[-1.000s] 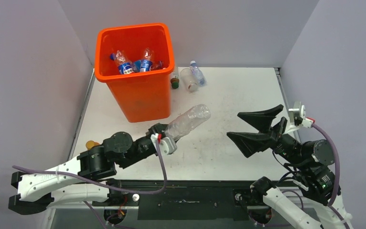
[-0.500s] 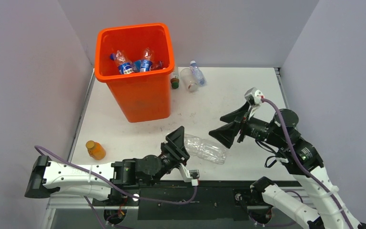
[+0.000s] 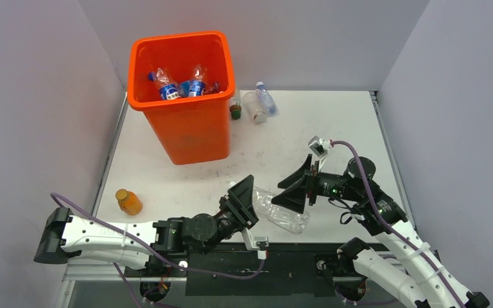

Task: Put the plastic bottles in the bin
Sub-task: Pick up the plastic bottle from the corner of the board.

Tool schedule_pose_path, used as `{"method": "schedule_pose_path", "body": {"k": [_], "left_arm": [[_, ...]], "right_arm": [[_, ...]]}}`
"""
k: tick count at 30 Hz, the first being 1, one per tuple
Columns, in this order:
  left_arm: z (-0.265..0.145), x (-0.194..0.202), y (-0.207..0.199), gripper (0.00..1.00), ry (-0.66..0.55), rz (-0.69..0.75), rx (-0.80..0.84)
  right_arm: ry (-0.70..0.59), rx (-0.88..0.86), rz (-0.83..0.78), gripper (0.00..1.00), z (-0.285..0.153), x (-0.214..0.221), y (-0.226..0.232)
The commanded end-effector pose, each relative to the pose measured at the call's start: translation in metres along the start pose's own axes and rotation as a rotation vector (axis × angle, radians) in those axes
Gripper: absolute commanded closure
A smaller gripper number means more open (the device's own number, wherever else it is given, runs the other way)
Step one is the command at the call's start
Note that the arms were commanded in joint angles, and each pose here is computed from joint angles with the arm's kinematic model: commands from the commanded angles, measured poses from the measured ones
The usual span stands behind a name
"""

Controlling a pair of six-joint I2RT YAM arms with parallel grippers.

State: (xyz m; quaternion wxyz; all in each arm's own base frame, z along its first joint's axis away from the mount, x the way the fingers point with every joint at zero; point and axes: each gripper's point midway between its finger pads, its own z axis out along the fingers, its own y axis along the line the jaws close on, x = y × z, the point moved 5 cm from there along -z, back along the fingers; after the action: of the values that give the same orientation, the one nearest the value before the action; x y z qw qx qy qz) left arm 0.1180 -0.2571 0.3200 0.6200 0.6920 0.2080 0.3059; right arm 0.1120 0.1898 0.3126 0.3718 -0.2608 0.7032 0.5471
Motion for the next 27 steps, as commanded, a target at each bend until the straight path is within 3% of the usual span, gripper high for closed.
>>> {"method": "schedule_pose_path", "body": {"k": [1, 4, 8, 12, 14, 19, 24, 25, 27], "left_arm": [[-0.007, 0.008, 0.023, 1.0, 0.028, -0.112, -0.168], [-0.005, 0.01, 0.025, 1.0, 0.04, -0.126, -0.244], [0.003, 0.017, 0.028, 1.0, 0.059, -0.119, -0.319], [0.01, 0.029, 0.032, 1.0, 0.082, -0.116, -0.379], [0.013, 0.029, 0.032, 1.0, 0.082, -0.11, -0.386], [0.019, 0.025, 0.029, 1.0, 0.082, -0.093, -0.373], [0.021, 0.023, 0.031, 0.72, 0.088, -0.106, -0.367], [0.021, 0.023, 0.032, 0.64, 0.091, -0.116, -0.367], [0.021, 0.023, 0.032, 0.34, 0.101, -0.154, -0.361]], "right_arm": [[-0.009, -0.19, 0.151, 0.1, 0.003, 0.016, 0.014], [-0.102, -0.275, 0.166, 0.1, -0.002, 0.01, 0.027], [-0.091, -0.307, 0.224, 0.1, -0.002, 0.01, 0.03], [-0.041, -0.307, 0.276, 0.02, -0.002, 0.018, 0.029], [-0.032, -0.31, 0.28, 0.14, -0.002, 0.02, 0.029], [-0.034, -0.322, 0.31, 0.56, 0.001, 0.023, 0.025], [-0.054, -0.317, 0.285, 0.94, 0.002, 0.021, 0.025], [-0.064, -0.318, 0.274, 0.95, 0.001, 0.018, 0.027], [-0.09, -0.317, 0.234, 0.95, -0.002, 0.011, 0.032]]}}
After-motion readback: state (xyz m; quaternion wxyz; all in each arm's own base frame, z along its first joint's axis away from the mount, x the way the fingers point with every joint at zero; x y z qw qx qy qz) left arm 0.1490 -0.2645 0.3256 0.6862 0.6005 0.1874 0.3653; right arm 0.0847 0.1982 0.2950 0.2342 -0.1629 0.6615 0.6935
